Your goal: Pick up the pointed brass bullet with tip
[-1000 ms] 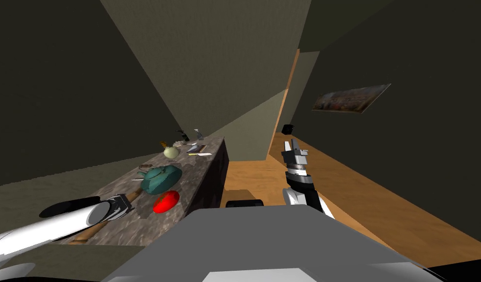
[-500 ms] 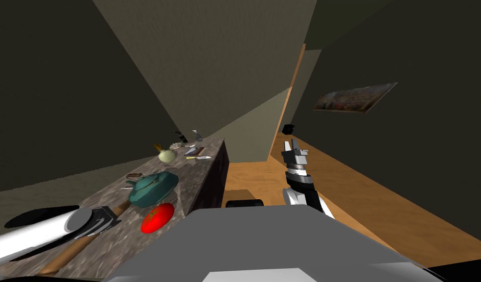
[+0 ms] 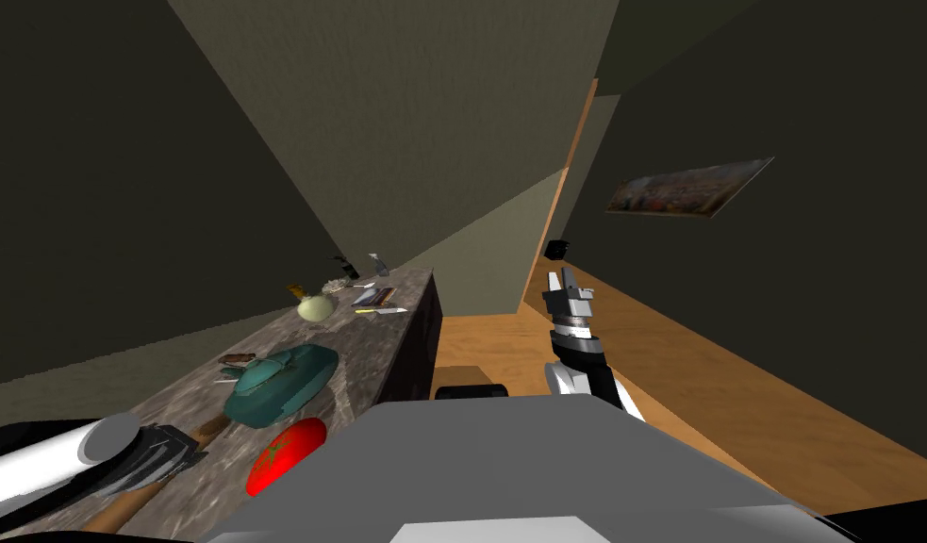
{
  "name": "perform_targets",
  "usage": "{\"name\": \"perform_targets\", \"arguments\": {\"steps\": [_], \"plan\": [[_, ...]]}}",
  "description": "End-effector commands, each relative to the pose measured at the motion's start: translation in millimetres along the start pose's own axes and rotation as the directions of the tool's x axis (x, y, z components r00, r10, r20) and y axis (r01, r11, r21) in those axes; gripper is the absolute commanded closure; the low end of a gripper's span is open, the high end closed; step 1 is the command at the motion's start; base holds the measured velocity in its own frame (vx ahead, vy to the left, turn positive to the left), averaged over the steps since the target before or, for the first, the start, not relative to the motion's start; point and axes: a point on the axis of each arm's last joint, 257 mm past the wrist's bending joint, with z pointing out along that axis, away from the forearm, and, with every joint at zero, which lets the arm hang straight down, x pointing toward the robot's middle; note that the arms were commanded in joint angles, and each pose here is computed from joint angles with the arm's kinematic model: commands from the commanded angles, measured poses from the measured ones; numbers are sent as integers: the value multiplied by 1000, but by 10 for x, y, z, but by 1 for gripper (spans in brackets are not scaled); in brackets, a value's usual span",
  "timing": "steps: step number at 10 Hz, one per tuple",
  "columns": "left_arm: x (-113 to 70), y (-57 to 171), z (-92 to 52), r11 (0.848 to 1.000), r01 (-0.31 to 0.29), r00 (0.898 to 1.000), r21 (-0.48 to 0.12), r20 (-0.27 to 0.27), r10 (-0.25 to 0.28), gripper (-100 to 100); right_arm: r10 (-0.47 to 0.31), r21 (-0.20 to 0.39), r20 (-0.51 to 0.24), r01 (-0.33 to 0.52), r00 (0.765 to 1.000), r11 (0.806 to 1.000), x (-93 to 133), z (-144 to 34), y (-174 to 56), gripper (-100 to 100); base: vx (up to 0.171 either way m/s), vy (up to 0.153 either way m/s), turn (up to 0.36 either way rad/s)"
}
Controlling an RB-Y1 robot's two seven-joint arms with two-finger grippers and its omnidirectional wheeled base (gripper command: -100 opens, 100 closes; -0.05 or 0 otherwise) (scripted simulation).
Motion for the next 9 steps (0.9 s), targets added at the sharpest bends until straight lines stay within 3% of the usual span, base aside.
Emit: {"name": "perform_targets", "arguments": {"steps": [1,4,6,7,8,9], "plan": [[-142,35,11,998,42,999,-38,24,-41,-100,0,0,0,0,1000,1000,0,0,0,0,91,46,-18],[-431,195,25,985,130,989,-114,79,-122,-100,0,0,0,0,1000,1000,0,0,0,0,116,75,-13],[-525,303,41,976,162,984,-147,99,-148,-100,0,0,0,0,1000,1000,0,0,0,0,74,53,-2],[-516,263,28,979,153,986,-136,92,-141,-100,0,0,0,0,1000,1000,0,0,0,0,20,15,0],[-523,270,29,978,154,985,-139,94,-142,0,0,0,0,0,1000,1000,1,1,0,0,5,4,-1],[-491,256,115,983,125,988,-136,103,-111,-100,0,0,0,0,1000,1000,1,1,0,0,3,-2,204]]}}
